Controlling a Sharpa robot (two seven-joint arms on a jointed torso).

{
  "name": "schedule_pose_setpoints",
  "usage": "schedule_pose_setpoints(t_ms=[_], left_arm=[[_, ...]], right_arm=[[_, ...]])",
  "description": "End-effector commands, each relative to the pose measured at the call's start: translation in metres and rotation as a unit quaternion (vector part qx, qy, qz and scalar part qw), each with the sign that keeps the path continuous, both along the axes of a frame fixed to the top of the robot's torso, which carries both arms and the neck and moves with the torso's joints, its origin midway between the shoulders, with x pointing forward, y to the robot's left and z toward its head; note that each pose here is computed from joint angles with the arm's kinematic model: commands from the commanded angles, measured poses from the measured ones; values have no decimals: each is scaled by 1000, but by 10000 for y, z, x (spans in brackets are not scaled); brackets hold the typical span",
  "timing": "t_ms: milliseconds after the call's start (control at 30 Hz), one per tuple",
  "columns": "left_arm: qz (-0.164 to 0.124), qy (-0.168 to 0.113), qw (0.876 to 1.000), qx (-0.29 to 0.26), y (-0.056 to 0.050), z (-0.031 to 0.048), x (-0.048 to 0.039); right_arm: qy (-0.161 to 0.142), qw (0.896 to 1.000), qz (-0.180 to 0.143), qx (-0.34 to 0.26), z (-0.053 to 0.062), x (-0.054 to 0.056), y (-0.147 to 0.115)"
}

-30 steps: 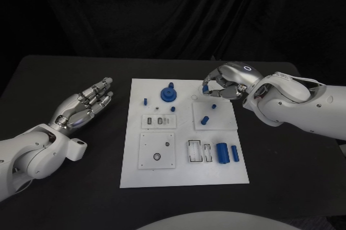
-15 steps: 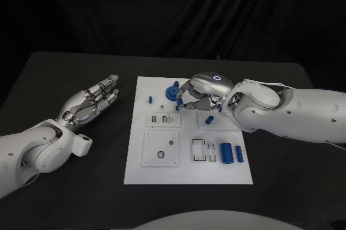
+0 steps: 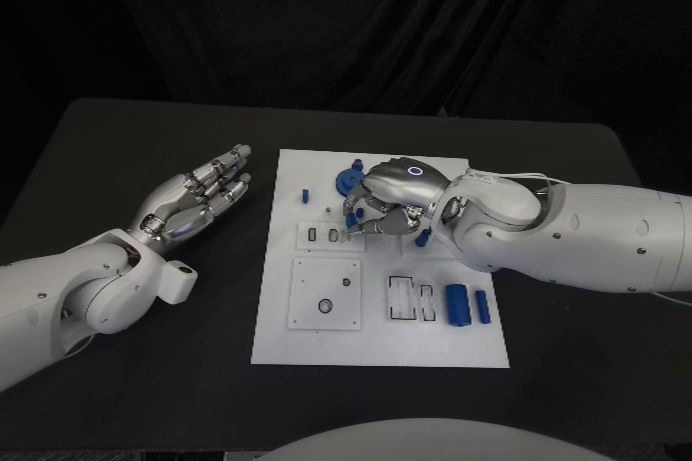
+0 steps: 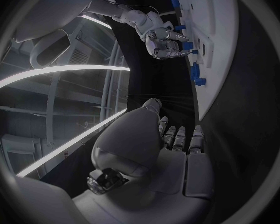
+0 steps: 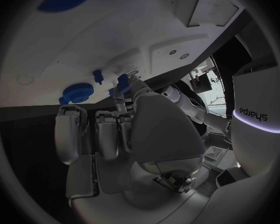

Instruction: Assemble the parts on the task board

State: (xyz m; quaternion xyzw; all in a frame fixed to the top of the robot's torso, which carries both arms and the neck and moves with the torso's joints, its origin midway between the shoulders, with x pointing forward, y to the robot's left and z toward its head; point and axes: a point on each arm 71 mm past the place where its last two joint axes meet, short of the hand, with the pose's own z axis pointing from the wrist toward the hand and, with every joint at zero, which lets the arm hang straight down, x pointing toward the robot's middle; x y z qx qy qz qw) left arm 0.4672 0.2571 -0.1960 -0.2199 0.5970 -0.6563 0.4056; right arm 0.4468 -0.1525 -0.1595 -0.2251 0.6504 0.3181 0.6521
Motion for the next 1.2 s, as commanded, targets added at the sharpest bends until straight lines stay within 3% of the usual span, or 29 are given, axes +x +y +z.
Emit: schedule_pose_setpoints(t_ms=[33,700,1200], left_arm=[[-19,-38,998,-35,-19,67,-32],[-20,-37,998,-35,-18,66,-35],[-20,-37,999,-34,-23,63,-29]], right_arm=[[1,1000,-12,-23,-37,-5,5],[-1,999,-28,-33,-56,-21,-43],[14,998,-31,-50,-102,-35,-81]])
